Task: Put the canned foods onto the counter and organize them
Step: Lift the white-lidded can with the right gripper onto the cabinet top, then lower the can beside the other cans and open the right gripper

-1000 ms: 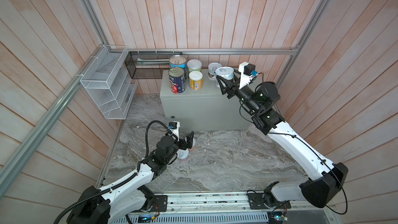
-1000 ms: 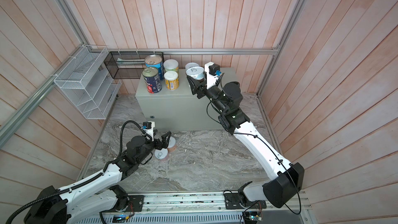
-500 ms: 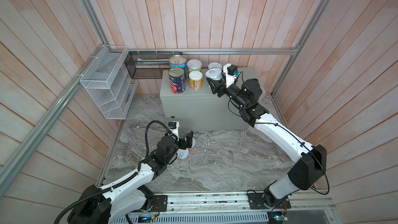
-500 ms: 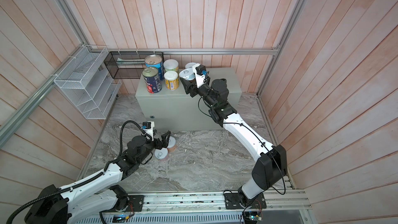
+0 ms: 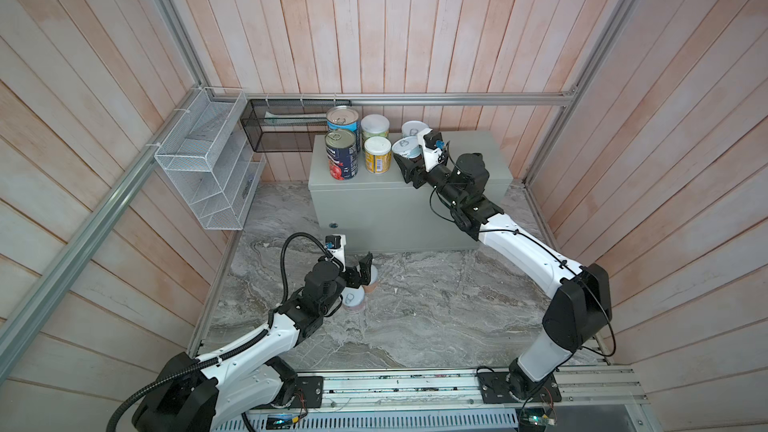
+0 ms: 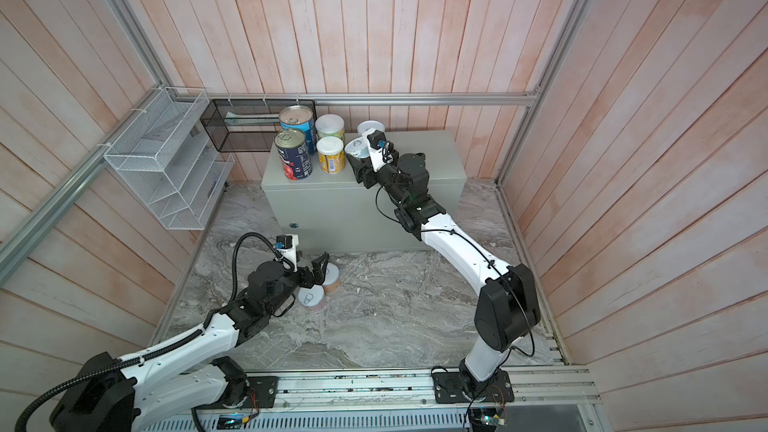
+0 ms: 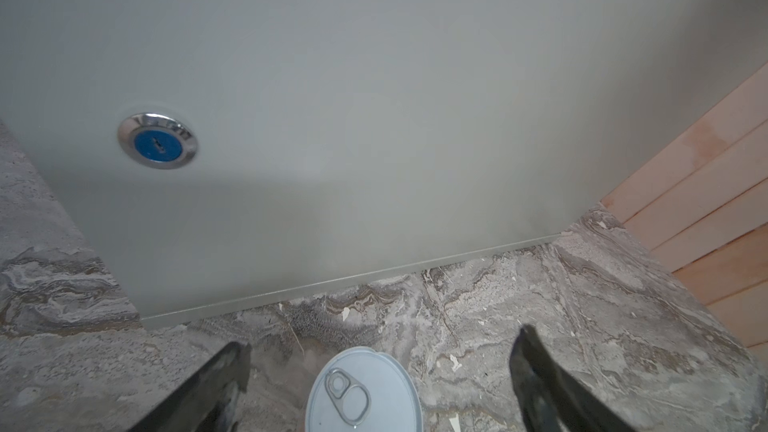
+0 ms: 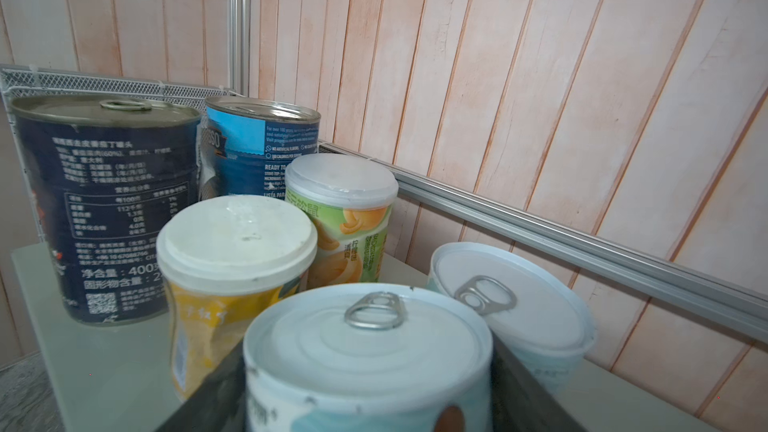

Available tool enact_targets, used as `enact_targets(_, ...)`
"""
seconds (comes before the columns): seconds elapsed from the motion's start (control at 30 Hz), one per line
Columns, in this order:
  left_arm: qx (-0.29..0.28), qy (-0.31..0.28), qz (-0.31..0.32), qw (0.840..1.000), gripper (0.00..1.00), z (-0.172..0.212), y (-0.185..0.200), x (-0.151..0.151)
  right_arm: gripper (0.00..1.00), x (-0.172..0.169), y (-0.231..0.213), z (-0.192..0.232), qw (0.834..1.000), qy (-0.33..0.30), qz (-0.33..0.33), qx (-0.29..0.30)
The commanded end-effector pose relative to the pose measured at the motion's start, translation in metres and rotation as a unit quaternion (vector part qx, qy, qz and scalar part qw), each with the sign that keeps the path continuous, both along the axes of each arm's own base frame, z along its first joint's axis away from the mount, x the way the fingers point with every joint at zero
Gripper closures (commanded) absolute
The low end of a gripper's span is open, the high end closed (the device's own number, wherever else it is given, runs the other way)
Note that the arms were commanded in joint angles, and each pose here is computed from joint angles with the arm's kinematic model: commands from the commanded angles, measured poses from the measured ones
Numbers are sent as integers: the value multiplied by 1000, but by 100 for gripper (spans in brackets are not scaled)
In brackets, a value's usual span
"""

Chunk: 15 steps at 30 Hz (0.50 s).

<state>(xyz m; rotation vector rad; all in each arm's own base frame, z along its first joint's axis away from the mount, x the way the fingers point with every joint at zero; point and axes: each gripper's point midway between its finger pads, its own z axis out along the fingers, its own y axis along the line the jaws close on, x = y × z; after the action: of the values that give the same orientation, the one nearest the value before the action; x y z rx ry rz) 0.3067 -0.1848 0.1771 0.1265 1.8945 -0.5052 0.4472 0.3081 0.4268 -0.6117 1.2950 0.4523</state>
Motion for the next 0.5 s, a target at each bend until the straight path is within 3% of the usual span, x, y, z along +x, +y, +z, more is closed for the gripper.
enact_targets(0.0,1,2,12,1000,0,-1,3,3,51,7,-9,29,998,-51,-28,5)
enact_targets(0.47,11,12,16,1000,0,-7,3,7,47,29,-2,0,999,-25,-29,3)
